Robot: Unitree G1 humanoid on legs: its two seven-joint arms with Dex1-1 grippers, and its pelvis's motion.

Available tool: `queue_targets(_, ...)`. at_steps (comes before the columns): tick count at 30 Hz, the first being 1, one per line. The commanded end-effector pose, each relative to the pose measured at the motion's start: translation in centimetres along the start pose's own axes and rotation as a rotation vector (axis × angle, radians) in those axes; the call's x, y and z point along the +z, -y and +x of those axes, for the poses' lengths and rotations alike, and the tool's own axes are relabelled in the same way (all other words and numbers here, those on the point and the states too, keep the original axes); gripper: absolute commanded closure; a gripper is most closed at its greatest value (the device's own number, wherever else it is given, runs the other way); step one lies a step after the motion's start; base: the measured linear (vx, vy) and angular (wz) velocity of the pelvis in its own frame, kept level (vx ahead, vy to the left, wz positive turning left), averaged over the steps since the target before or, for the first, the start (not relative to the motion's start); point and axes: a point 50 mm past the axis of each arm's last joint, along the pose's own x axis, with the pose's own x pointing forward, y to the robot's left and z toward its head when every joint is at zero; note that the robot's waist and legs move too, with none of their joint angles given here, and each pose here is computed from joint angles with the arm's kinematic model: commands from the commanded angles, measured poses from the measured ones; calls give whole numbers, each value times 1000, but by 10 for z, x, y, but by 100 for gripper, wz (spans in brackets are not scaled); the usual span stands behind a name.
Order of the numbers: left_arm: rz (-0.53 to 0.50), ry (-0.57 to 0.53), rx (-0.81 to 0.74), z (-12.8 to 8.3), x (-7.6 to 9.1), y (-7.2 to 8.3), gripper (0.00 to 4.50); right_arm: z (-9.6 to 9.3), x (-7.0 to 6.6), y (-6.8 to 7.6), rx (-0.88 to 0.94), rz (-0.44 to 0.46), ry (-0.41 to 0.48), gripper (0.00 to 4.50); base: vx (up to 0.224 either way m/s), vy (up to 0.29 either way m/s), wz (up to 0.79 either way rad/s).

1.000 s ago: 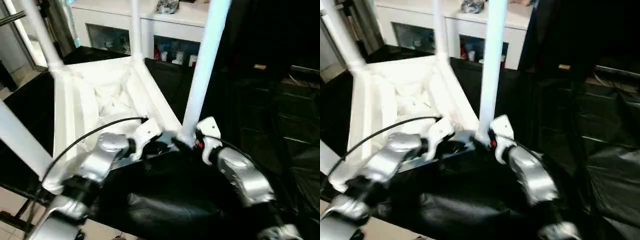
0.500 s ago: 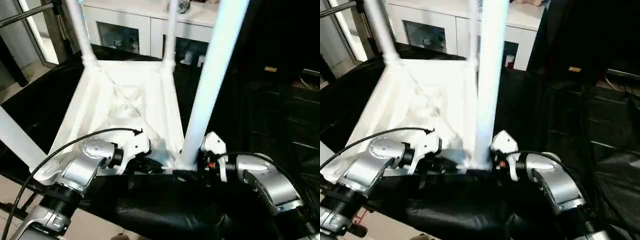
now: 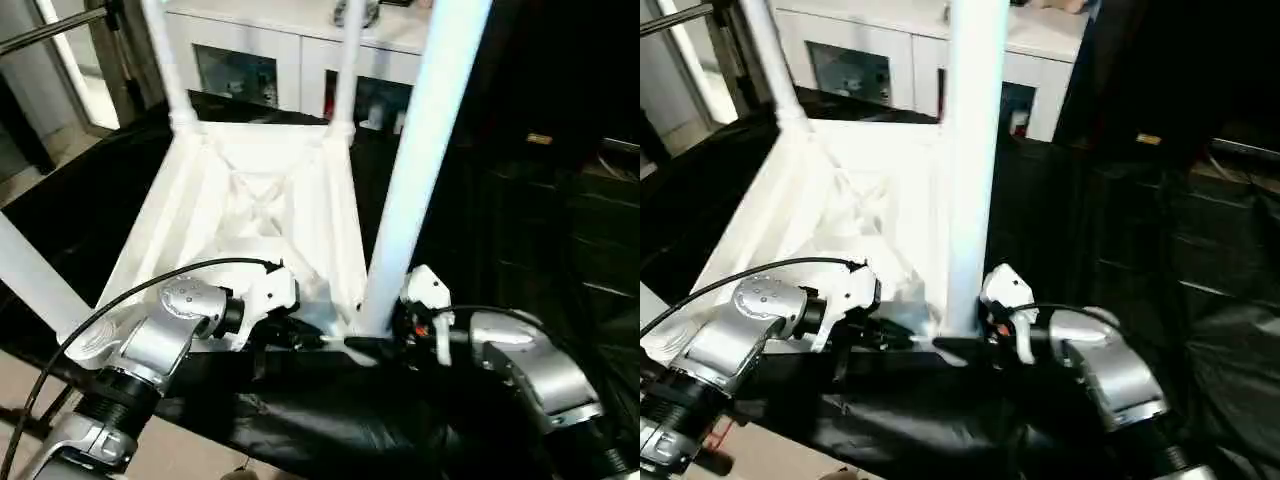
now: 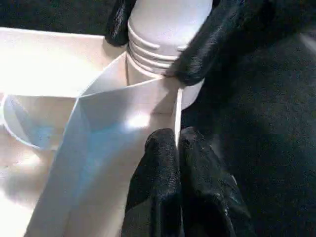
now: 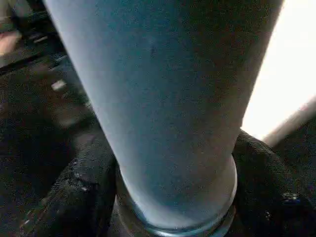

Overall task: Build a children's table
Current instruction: Rotate leg to tighten

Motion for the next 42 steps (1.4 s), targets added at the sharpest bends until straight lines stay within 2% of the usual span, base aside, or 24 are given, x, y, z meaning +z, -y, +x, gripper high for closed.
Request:
queue_targets(1,-9,58,80,12,16,-8,450,15,-10,2,-136,31,-54,176,0,0,0)
queue_targets(7,-61,72,261,33,32,-23,450,39,-17,10,-450,224,-50,176,0,0,0)
queue_targets(10,-70,98,296,44,41,-25,450,50,-14,7,-483,221,-46,176,0,0,0)
queue_targets(12,-56,109,294,50,46,-24,450,57,-8,3,-462,196,-12,176,0,0,0)
queue_targets(14,-49,111,282,53,47,-22,450,60,-6,1,-432,209,6,120,0,0,0)
queue_targets(16,-31,119,234,54,48,-18,450,60,0,-2,-358,198,35,107,0,0,0)
queue_targets(18,-21,115,208,52,45,-15,450,58,2,-4,-320,147,34,86,0,0,0)
queue_targets(20,-10,113,166,48,41,-13,450,52,4,-6,-243,80,40,86,0,0,0)
queue_targets(24,7,102,115,41,35,-10,450,42,5,-10,-114,19,50,86,0,0,0)
queue_targets(25,19,105,86,38,33,-8,450,37,5,-11,-68,3,55,86,0,0,0)
queue_targets(26,44,93,22,29,27,-4,450,24,7,-10,19,-20,55,86,0,0,0)
queue_targets(27,44,93,22,29,27,-4,450,24,7,-10,19,-20,55,86,0,0,0)
queue_targets(28,58,83,-9,22,23,-2,450,15,8,-9,75,-44,43,86,0,0,0)
queue_targets(34,75,82,-78,7,17,2,450,-6,7,-9,202,-84,-19,86,0,0,0)
queue_targets(38,70,104,-130,2,18,7,450,-11,8,-7,222,-79,-24,86,0,0,0)
queue_targets(39,69,109,-141,1,19,8,450,-11,8,-7,226,-78,-26,110,0,0,0)
queue_targets(42,70,114,-157,1,19,10,450,-11,8,-8,239,-74,-30,130,0,0,0)
